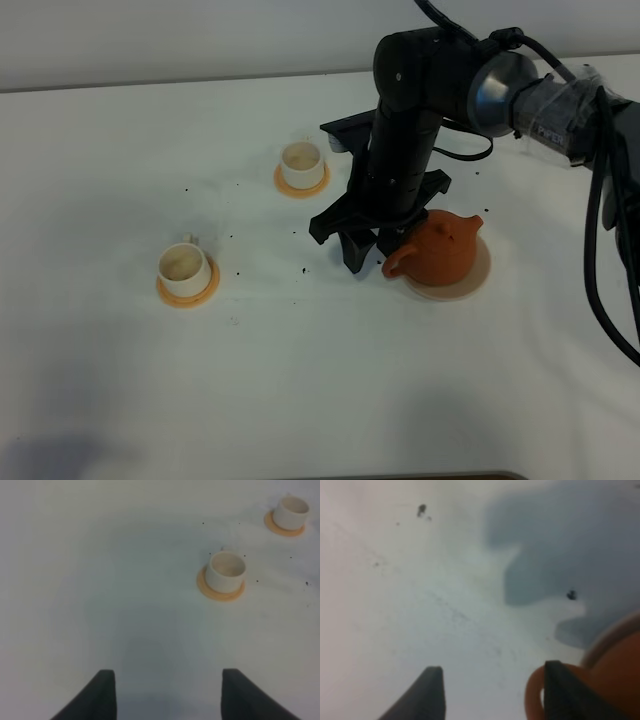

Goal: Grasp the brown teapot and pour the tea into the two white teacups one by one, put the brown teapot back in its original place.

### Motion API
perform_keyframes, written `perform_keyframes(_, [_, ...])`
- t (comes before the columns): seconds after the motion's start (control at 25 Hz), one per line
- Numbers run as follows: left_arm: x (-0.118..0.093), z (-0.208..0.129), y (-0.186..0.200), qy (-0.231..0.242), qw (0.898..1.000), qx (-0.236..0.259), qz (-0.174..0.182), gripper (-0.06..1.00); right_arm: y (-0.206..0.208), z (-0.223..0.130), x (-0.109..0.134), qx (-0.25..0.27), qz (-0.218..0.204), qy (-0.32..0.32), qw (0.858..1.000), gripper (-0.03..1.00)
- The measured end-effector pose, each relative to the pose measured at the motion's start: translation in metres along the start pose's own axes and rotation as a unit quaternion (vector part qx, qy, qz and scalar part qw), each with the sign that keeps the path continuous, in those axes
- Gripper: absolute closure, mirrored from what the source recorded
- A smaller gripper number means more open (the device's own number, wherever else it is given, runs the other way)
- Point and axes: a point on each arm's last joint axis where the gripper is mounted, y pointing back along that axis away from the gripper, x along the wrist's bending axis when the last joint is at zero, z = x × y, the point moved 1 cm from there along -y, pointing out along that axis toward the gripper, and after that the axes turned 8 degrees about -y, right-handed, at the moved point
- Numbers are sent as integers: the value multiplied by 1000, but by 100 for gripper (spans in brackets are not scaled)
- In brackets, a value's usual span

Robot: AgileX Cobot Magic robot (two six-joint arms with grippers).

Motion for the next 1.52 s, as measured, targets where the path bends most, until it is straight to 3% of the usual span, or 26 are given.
perform_keyframes(0.84, [0, 0, 0, 0, 1000, 0, 0, 48, -29, -18, 1, 55, -4, 1, 999, 54])
perform_keyframes(1.52, [0, 0, 0, 0, 1000, 0, 0, 48, -20, -19, 4, 45, 0, 8, 999, 54])
